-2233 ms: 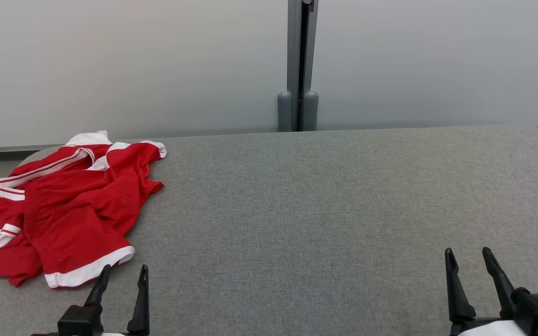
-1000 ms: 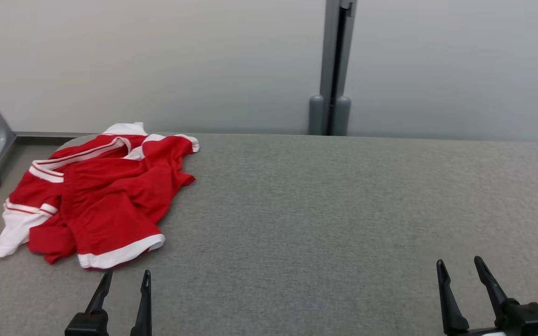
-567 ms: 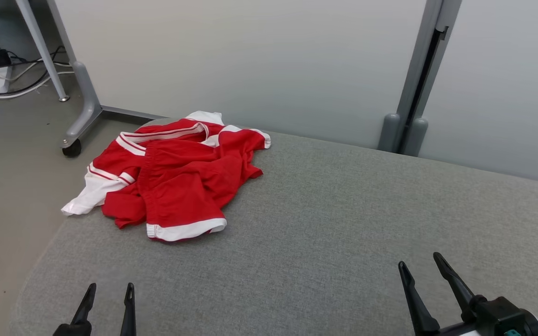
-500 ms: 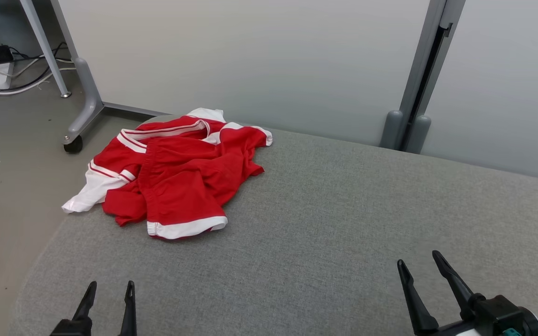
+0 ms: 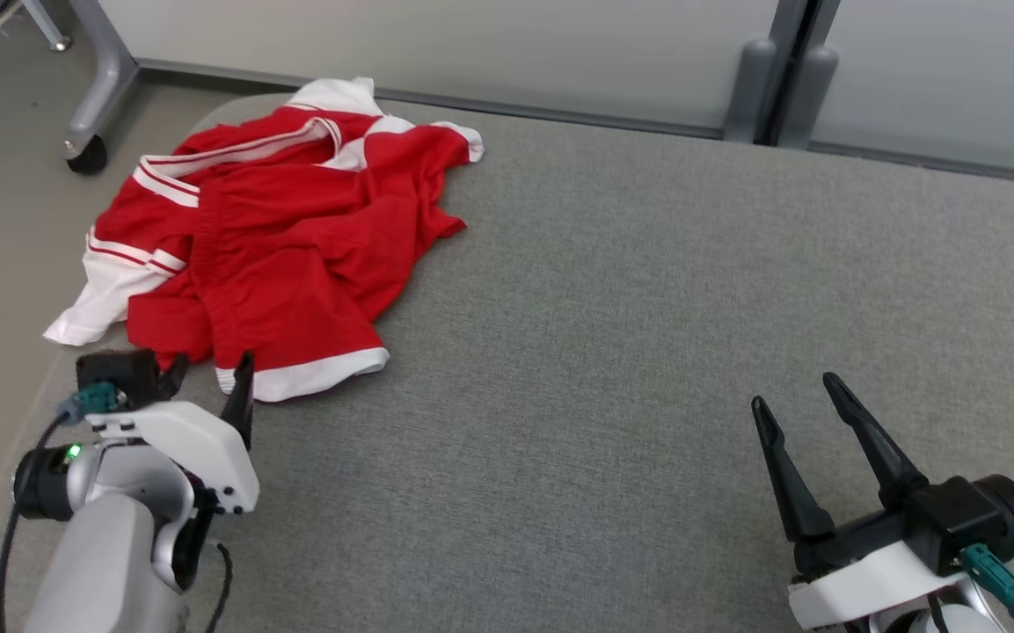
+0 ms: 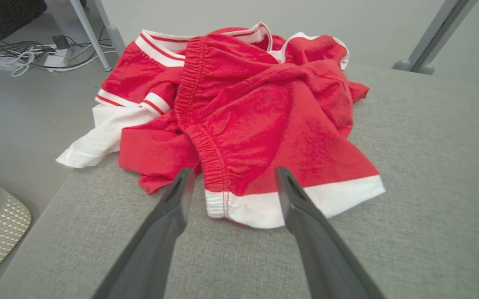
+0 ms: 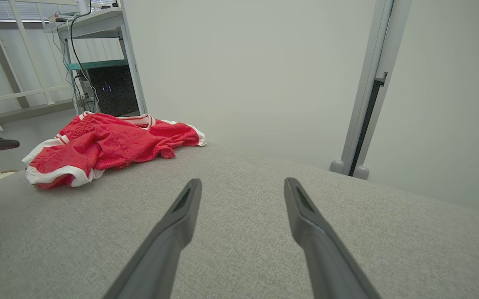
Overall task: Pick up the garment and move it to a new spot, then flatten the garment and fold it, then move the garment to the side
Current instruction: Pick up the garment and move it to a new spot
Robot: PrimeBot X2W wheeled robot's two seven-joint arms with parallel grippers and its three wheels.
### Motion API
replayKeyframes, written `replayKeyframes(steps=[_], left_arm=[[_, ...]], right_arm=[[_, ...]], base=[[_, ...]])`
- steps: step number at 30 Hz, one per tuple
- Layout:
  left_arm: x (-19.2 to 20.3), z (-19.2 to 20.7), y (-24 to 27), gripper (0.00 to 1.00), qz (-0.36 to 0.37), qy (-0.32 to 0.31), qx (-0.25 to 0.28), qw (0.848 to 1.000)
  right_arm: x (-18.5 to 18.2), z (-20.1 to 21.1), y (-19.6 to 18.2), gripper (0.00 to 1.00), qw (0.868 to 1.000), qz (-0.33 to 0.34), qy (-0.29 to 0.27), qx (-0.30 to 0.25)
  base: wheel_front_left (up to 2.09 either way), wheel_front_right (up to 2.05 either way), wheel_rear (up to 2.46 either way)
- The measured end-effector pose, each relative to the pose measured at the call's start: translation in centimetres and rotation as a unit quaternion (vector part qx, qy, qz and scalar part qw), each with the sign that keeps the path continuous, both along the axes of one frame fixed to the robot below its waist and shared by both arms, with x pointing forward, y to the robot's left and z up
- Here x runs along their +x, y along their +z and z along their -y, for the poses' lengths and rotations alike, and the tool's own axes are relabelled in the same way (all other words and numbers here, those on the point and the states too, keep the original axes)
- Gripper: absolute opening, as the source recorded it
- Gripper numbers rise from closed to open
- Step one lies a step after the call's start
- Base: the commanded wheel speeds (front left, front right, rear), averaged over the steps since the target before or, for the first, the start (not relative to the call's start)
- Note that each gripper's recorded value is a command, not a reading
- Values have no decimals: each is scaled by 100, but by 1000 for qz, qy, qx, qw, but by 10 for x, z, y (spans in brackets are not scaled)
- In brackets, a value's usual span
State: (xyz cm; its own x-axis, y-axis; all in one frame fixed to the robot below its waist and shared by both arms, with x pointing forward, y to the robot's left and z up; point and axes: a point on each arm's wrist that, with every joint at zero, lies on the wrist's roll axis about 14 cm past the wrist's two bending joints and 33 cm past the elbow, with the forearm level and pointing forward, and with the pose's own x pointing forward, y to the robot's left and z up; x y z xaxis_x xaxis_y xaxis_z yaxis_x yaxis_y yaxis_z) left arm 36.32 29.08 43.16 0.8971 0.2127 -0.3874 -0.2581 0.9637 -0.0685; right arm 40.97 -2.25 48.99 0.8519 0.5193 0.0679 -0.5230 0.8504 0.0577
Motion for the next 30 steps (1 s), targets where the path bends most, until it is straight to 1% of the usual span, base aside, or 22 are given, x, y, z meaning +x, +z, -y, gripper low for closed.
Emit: replayKeyframes(steps=[5,10,15,16,17,20,25,27,30], left_arm=[[28,-7,-29,100,-67,-2,-27,997],[43,3,-63,100,-133,-23,-46,990],[53,9,-82,100,-166,-30,-63,984],[55,10,-83,62,-168,-30,-66,983],[55,10,-84,0,-169,-29,-70,983],[53,9,-81,0,-168,-34,-68,983],[52,13,-58,0,-117,-48,-67,990],[53,17,-40,0,-83,-58,-70,992],[61,34,-4,0,-20,-89,-77,993]], right_arm=[[16,4,-15,100,1000,-16,-7,4],[24,17,-26,100,999,-28,-25,3],[29,31,-32,100,998,-35,-46,1],[29,34,-32,100,998,-35,-49,0],[29,35,-31,100,998,-34,-52,-1],[28,40,-26,100,998,-29,-59,1],[15,44,-19,100,997,-29,-70,7],[9,47,-15,100,997,-27,-75,9],[-2,49,-9,100,996,-24,-79,13]], base=[[0,0,0],[0,0,0],[0,0,0],[0,0,0],[0,0,0],[0,0,0],[0,0,0],[0,0,0],[0,0,0]])
